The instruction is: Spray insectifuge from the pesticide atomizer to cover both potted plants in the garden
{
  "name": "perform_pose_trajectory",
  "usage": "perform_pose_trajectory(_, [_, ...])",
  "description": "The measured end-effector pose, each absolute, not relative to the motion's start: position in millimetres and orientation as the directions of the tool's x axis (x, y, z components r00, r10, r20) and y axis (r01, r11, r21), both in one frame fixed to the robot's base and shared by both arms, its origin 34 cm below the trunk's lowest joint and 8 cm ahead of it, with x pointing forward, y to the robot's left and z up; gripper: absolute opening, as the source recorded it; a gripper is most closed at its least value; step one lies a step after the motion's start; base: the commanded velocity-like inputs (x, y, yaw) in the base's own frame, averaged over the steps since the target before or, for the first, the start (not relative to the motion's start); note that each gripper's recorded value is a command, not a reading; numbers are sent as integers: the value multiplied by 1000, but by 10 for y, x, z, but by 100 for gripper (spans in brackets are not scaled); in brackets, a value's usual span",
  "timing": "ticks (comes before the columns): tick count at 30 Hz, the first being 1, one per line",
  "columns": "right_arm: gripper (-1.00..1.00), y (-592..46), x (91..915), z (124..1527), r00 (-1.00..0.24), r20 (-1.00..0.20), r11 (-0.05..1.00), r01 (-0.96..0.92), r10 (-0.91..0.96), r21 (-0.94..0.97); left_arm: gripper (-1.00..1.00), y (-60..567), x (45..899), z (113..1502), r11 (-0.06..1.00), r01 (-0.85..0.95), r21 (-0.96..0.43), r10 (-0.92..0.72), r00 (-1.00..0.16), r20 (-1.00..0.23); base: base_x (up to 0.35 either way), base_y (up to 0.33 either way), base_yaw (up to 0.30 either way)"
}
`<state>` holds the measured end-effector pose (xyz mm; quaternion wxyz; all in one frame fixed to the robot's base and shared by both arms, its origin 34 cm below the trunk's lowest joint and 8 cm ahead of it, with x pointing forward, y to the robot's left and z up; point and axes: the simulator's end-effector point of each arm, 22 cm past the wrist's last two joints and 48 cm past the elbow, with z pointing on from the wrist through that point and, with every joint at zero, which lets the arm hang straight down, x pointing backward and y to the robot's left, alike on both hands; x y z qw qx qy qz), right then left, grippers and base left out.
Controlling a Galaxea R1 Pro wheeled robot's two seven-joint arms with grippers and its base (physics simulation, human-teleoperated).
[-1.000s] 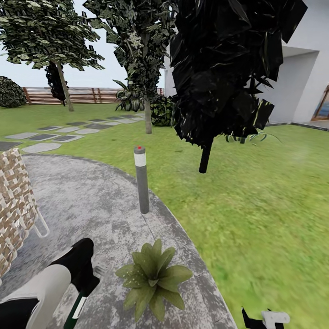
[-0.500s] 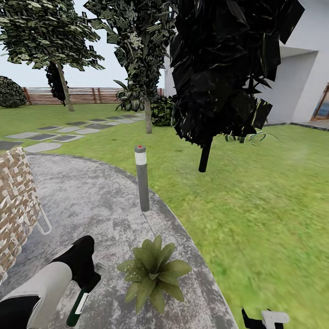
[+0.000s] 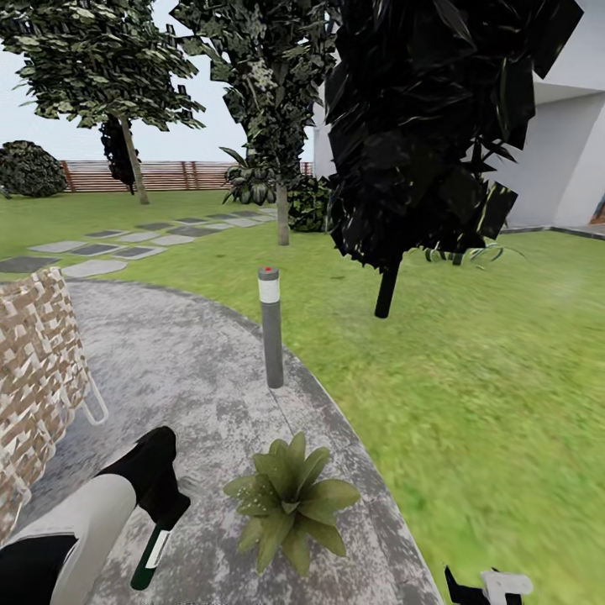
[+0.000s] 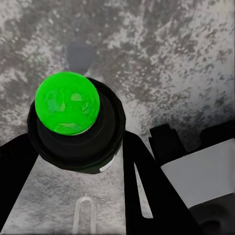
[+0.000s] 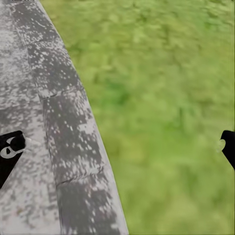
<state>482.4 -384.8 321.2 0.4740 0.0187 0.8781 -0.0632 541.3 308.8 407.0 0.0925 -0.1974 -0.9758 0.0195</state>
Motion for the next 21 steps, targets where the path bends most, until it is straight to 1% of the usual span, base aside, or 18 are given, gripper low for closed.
perform_pose_trajectory(2, [100,-3850,4826,3214,-550,-835,991,93,-27,-93,-100,3081,5401,4062,921,382,-76,390,-904,174,0,0,223])
perform_pose_trajectory(4, [100,-3853,4826,3215,-549,-835,991,94,-27,-93,-100,3067,5420,4071,920,384,-75,391,-905,168,-33,-11,73])
perform_pose_trajectory(9, [100,-3856,4826,3214,-550,-835,991,93,-27,-94,-100,3049,5432,4074,920,384,-77,392,-905,164,-224,-120,13])
perform_pose_trajectory(16, [100,-3891,4828,3224,-549,-836,990,96,-31,-99,-100,3063,5443,4081,921,382,-73,389,-907,162,-226,-200,0])
perform_pose_trajectory(21, [100,-3878,4829,3224,-548,-836,991,95,-29,-97,-100,3065,5445,4085,922,382,-72,388,-907,161,-39,-258,4])
